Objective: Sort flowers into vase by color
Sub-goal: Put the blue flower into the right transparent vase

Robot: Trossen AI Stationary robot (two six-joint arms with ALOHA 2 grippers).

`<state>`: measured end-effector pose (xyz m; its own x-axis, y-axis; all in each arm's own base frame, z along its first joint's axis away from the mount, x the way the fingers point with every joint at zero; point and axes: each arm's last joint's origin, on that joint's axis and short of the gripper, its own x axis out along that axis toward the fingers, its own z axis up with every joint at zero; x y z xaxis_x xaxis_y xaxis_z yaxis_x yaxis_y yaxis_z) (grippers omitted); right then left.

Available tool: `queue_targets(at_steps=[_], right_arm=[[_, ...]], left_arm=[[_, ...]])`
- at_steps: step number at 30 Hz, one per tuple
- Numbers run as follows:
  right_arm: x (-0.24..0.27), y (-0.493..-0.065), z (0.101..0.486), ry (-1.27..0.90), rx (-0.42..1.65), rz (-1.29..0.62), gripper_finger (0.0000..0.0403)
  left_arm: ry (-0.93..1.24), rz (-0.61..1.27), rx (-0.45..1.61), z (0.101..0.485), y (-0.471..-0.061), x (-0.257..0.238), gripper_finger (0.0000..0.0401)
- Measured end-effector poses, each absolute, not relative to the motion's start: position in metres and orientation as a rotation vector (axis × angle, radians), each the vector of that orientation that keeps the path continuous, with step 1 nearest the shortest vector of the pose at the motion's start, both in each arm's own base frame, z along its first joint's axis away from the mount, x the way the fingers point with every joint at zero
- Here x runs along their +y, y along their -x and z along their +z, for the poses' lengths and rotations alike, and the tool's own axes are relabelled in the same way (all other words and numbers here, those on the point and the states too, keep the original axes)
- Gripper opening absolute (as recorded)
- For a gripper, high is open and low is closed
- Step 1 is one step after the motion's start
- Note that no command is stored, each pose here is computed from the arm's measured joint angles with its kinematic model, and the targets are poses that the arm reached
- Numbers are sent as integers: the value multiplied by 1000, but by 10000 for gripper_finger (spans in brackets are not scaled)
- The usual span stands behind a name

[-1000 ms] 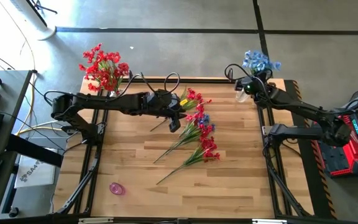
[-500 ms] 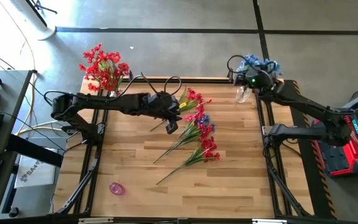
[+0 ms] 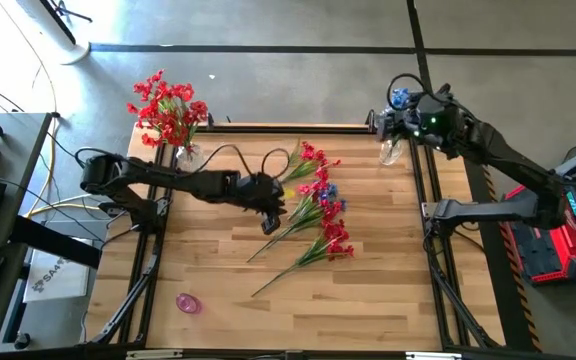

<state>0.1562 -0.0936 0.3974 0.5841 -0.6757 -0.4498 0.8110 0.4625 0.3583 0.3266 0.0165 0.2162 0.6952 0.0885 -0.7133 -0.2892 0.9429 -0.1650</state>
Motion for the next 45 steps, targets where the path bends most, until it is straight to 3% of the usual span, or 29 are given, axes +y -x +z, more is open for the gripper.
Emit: queue_targets(at_steps=[8,21,25,31,45], right_arm=[[-67,-178,371,-707,411,-636,227],[-26,-196,336,-745,514,-548,227],[-18,-196,336,-745,516,-531,227],[-7,-197,336,-745,526,-500,227],[14,-195,336,-693,508,-511,227]], left_arm=[[330,214,812,193,-327,-4,106],[411,245,972,124,-343,-32,105],[451,272,980,118,-345,-33,80],[454,248,965,128,-341,-41,7],[537,265,679,211,-324,-45,12]])
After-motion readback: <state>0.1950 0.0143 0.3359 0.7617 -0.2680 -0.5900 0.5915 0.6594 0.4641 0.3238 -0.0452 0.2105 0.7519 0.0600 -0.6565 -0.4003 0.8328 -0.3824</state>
